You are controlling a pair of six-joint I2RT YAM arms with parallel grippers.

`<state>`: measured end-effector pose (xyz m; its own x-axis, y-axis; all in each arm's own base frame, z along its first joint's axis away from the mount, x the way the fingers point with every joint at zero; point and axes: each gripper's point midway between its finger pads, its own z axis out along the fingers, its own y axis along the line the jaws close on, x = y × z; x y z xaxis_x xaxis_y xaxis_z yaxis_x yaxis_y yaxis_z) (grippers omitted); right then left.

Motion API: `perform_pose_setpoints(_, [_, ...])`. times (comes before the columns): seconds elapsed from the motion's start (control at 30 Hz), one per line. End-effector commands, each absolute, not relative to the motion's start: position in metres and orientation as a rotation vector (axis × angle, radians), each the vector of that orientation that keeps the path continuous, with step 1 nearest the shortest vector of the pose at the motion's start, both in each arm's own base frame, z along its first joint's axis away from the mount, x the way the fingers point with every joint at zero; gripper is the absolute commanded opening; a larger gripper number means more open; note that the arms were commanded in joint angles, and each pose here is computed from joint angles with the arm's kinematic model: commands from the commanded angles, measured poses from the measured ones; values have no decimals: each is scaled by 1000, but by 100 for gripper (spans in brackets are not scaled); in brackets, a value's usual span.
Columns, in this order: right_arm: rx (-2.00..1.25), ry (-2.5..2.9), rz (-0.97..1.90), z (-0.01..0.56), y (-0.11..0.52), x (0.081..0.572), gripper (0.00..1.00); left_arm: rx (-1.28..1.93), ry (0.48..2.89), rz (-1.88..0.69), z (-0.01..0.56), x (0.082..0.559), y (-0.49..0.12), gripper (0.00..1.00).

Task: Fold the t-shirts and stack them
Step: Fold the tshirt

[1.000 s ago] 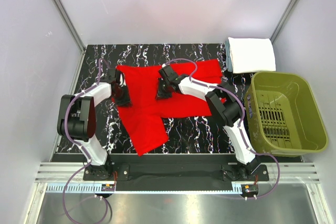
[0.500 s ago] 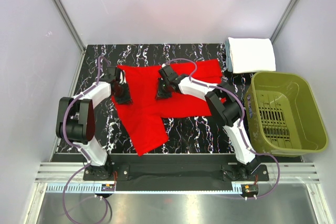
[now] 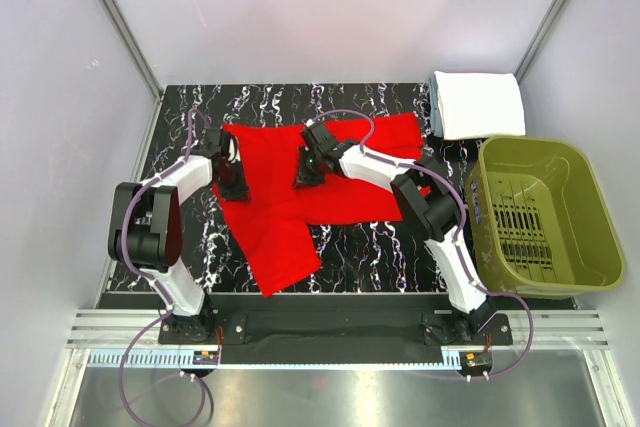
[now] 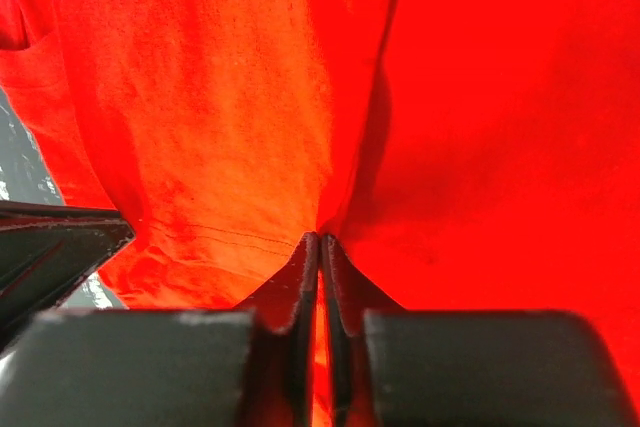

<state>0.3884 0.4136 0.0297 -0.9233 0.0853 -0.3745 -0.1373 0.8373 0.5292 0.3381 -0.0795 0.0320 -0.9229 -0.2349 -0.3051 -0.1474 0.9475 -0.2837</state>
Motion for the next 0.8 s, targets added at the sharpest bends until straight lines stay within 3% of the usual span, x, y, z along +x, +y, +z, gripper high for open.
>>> perform_pose_setpoints(0.0, [-61, 2598, 855, 44, 429, 389, 5, -271, 2729, -356, 37, 343, -79, 13])
perform_pose_setpoints(0.07, [-68, 2590, 856, 47, 429, 390, 0, -274, 2729, -353, 39, 344, -79, 0])
perform_pose_setpoints(0.5, [-106, 2554, 823, 77, 421, 389, 0, -344, 2624, -303, 97, 341, -75, 0])
perform_pose_setpoints(0.77, [-118, 2515, 817, 97, 413, 386, 0, -352, 2645, -300, 96, 318, -84, 0])
